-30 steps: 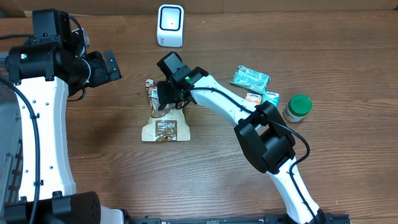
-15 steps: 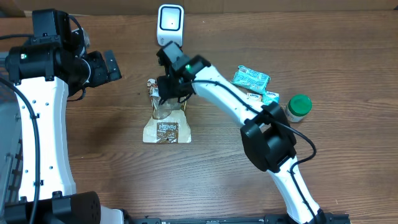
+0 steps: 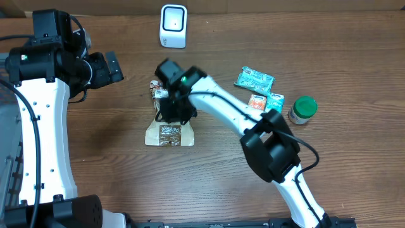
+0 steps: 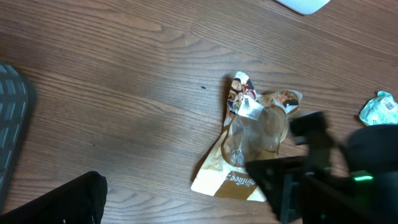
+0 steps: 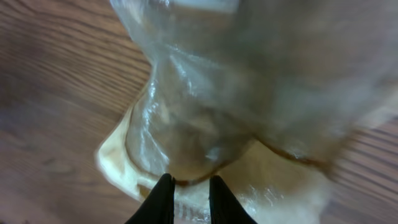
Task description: Scan the item barcode
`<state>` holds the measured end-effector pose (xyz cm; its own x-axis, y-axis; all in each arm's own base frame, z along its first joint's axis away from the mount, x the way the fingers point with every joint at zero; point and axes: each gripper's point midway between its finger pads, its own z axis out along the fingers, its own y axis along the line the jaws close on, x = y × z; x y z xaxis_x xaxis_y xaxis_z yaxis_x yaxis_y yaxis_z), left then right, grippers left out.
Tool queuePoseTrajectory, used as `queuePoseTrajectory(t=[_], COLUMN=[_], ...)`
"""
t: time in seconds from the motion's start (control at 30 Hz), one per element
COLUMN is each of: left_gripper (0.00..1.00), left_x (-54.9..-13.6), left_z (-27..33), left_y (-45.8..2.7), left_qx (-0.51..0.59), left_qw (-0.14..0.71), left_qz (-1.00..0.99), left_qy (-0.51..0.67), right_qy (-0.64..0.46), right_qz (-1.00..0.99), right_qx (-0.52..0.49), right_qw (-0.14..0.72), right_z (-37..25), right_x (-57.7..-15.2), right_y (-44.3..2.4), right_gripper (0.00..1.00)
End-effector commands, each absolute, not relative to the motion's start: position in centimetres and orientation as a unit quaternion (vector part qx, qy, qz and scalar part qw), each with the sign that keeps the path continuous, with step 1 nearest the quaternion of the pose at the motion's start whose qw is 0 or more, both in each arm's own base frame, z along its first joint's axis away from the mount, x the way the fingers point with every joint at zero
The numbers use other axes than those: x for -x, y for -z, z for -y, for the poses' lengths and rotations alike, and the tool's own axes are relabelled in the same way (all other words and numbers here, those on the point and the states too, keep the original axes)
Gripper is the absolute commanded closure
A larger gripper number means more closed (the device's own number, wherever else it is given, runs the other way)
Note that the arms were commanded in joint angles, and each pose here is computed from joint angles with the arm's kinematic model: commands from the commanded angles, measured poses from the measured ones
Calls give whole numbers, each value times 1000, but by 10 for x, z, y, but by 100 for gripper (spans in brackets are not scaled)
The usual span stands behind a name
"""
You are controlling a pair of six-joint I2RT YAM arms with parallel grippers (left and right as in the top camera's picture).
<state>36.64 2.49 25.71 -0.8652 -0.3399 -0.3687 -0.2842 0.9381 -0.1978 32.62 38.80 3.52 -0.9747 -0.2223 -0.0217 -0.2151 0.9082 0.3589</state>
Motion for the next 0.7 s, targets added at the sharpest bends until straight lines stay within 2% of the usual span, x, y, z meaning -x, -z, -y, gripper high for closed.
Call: queuePoseTrajectory(t=[0.0, 0.07, 0.1, 0.23, 0.5, 0.53, 0.57, 0.6, 0.67], left_gripper=[0, 0, 0, 0, 0, 0, 0, 0, 0], left_x=[-365, -365, -365, -365, -365, -365, -365, -365, -365], left_z=[-25, -25, -25, -25, -25, -25, -25, -25, -25], left_y=[-265, -265, -265, -265, -265, -265, -265, -265, -265], left_qx=[158, 158, 158, 158, 158, 158, 158, 158, 158], left_qw=[214, 214, 214, 214, 214, 214, 214, 214, 214], left_qz=[-961, -961, -961, -961, -961, -961, -961, -961, -961], left_qy=[70, 70, 70, 70, 70, 70, 70, 70, 70], right_qy=[179, 166, 161, 163, 230, 234, 229, 222, 219], right_qz=[979, 981, 983, 983, 959, 956, 956, 956, 955], right_qx=[-97, -95, -93, -83, -153, -162, -161, -158, -157], right_qw=[11, 9, 7, -6, -56, -75, -91, -109, -120], right_z=[-387, -381, -378, -371, -385, -386, -386, -385, -387], right_x=[-314, -313, -314, -332, -351, -356, -361, -368, -375], right_y=[-14, -2, -1, -9, -111, -124, -130, -132, -126], right_gripper=[75, 55, 50, 49, 48, 53, 66, 75, 83])
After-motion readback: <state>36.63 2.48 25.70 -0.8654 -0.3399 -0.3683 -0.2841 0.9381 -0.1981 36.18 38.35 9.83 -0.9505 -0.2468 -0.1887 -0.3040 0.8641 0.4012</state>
